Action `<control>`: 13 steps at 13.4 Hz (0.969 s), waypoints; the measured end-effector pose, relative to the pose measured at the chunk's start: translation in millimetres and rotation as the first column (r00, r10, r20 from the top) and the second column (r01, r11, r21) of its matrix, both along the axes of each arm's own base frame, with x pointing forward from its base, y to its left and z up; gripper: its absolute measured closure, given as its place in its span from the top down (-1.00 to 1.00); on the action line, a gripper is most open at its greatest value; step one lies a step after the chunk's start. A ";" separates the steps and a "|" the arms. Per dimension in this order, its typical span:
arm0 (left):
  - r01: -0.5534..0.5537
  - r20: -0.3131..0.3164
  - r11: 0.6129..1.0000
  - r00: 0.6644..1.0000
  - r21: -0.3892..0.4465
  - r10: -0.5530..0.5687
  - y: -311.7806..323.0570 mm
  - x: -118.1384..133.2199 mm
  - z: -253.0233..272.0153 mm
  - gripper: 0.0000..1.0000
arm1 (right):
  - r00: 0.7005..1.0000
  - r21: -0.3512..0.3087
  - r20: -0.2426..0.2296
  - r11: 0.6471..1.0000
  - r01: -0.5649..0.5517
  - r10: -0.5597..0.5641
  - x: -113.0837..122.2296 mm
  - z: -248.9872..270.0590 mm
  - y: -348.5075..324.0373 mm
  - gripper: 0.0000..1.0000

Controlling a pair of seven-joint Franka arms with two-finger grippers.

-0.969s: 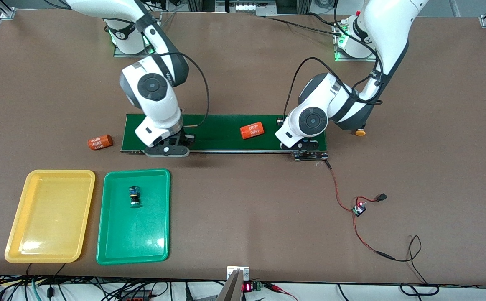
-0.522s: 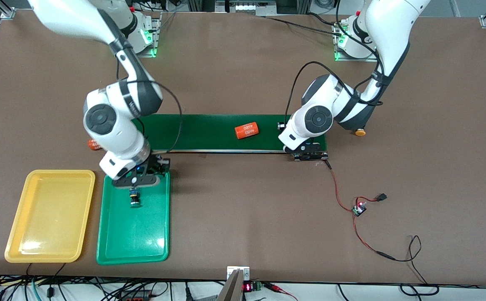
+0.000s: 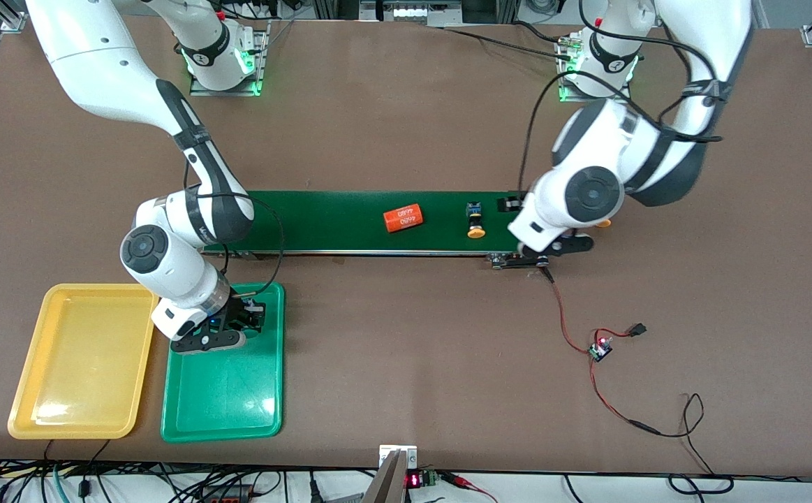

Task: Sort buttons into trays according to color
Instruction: 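Carry the green button to the green tray while the left places yellow button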

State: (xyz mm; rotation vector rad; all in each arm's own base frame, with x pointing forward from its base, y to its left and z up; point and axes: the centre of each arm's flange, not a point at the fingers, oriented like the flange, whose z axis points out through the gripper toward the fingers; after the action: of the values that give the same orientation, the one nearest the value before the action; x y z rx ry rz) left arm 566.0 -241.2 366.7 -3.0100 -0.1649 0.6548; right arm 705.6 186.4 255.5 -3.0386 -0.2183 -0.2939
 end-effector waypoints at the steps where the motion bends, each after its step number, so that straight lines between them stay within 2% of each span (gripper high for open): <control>1: 0.040 -0.018 0.999 0.999 -0.010 -0.040 20.0 5.6 -4.6 1.00 | 1.000 0.000 0.003 1.000 -0.006 0.006 0.8 -3.1 0.2 -0.33; 4: 0.125 -0.057 0.990 0.990 -0.066 -0.128 78.8 19.9 -23.0 1.00 | 1.000 0.002 0.004 1.000 -0.009 0.009 1.6 -8.9 0.2 -0.33; 5: 0.151 -0.061 0.984 0.986 -0.097 -0.157 103.1 24.2 -27.2 1.00 | 1.000 0.001 0.004 1.000 -0.009 0.009 1.7 -9.2 0.0 -0.24; 7: 0.190 -0.055 0.968 0.978 -0.161 -0.201 156.8 26.4 -36.5 1.00 | 1.000 0.001 0.004 1.000 -0.010 0.010 1.9 -9.0 -0.2 0.15; 9: 0.202 -0.052 0.961 0.975 -0.190 -0.215 186.3 19.4 -46.1 1.00 | 1.000 0.001 0.005 1.000 -0.010 0.010 2.0 -9.0 -0.6 0.22; 11: 0.231 -0.029 0.955 0.970 -0.188 -0.240 176.0 11.6 -47.2 1.00 | 1.000 0.002 0.005 1.000 -0.009 0.009 2.1 -8.9 -0.8 0.31; 13: 0.273 0.046 0.949 0.962 -0.158 -0.269 157.2 -7.1 -54.6 1.00 | 1.000 0.005 0.005 1.000 -0.006 0.006 2.3 -8.2 -0.8 0.66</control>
State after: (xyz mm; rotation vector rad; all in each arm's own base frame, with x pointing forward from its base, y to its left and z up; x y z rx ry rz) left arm 558.9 -84.1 312.1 -3.1088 0.3128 0.6315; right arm 707.9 185.5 247.2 -3.0317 -0.2271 -0.3013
